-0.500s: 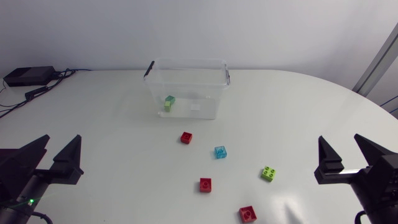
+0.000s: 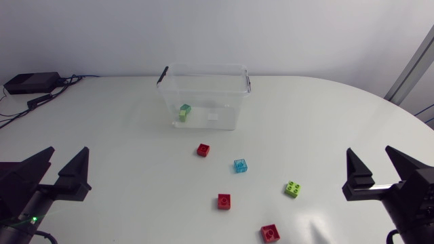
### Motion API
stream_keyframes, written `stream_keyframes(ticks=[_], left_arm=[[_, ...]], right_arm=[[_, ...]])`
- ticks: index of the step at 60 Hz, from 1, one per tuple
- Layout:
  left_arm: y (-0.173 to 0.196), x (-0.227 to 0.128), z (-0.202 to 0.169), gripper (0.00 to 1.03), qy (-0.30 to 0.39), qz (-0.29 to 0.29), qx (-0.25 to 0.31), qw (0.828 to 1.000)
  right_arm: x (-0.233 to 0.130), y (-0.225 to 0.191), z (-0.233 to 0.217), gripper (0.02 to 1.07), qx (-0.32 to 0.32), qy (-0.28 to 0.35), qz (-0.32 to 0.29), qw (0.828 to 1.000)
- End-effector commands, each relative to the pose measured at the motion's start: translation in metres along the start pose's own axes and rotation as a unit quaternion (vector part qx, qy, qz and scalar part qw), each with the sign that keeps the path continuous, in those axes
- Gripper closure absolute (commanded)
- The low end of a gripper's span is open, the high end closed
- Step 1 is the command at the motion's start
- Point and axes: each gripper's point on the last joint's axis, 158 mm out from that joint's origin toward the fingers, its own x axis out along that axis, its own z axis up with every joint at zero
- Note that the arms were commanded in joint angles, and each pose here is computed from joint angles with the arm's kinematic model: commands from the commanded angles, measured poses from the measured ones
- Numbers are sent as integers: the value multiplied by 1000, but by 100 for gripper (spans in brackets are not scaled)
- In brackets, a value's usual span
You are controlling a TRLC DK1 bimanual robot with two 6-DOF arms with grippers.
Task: Place the duplo bricks in the container
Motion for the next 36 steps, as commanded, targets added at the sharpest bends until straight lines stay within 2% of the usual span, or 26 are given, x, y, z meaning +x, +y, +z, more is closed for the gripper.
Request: stream_keyframes(ticks=[1,24,36], left_arm=[[0,1,-9,5,6,0,2,1000],[-2,-1,14,6,2,-2,0,1000],[-6,13,20,8,56,-7,-7,998]], right_arm=[[1,3,-10,6,12,10,6,1000],[1,6,-2,7,13,17,13,1000],[18,11,2,7,13,84,28,996]])
